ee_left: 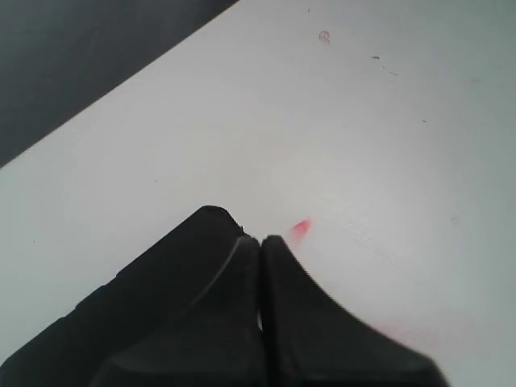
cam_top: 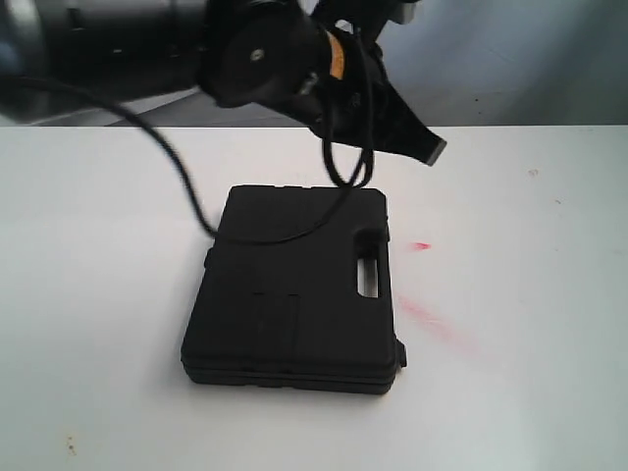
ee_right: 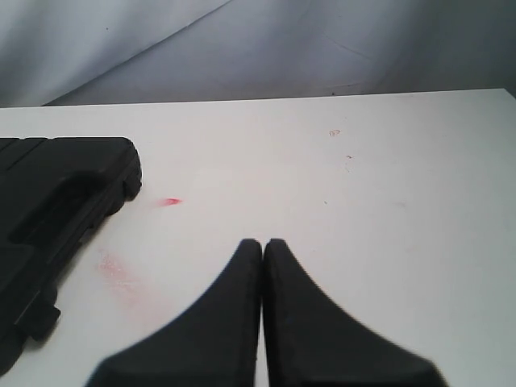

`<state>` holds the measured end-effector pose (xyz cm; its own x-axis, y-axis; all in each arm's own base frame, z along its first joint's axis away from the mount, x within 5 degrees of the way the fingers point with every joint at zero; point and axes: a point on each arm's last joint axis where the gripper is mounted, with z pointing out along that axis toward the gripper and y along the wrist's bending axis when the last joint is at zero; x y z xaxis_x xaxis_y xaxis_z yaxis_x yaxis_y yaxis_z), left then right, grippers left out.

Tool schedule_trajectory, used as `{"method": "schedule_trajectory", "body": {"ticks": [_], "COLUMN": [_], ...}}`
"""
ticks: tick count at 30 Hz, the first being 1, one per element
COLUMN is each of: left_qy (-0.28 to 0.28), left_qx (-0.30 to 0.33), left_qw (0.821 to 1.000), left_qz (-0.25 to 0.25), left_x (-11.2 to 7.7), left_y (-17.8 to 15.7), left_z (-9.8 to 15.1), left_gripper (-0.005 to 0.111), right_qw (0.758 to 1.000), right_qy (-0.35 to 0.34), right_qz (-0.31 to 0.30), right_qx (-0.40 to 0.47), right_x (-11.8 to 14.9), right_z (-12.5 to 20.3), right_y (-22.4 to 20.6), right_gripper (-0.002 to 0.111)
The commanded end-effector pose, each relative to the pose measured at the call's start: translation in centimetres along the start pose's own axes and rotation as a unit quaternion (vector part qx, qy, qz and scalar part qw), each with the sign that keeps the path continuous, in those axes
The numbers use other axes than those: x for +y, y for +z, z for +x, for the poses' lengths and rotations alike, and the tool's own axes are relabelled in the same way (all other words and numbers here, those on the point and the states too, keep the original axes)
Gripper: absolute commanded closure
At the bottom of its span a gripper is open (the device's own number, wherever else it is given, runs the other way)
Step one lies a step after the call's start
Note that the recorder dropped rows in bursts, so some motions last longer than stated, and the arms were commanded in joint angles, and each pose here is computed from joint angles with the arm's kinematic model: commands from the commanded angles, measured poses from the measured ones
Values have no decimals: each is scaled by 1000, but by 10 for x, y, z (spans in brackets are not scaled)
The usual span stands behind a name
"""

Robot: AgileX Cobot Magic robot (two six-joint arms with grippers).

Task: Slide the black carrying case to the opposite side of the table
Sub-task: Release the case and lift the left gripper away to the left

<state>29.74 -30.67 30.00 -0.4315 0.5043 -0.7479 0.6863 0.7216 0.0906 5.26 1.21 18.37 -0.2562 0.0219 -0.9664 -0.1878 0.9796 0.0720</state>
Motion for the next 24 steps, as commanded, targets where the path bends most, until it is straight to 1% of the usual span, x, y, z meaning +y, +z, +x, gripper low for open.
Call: {"method": "schedule_trajectory", "body": {"ticks": [1,3,7,10,12,22,24], "left_qy": [-1,-7,-15,-18,-24,-33,-40], "left_qx": [-75,-94,-103,-105,-111,-128,-133], "left_qw": [997,996,994,994,993,989,988], "left_qz": [9,3,-19,-35,-43,-68,-72], "left_x": [1,5,11,15,17,25,29], "left_y": [-46,-64,-92,-103,-109,-139,-145], "left_z": [15,23,46,61,66,69,70], "left_gripper": [107,107,107,107,107,107,107], "right_qw": [1000,1000,1000,1000,1000,1000,1000], "right_qy": [3,3,3,3,3,3,3], "right_qz": [-2,-2,-2,-2,-2,-2,-2], "right_qx": [-2,-2,-2,-2,-2,-2,-2], "right_x": [0,0,0,0,0,0,0], "right_z": [1,1,1,1,1,1,1], "right_y": [0,0,0,0,0,0,0], "right_gripper": [108,108,108,108,108,108,108]}}
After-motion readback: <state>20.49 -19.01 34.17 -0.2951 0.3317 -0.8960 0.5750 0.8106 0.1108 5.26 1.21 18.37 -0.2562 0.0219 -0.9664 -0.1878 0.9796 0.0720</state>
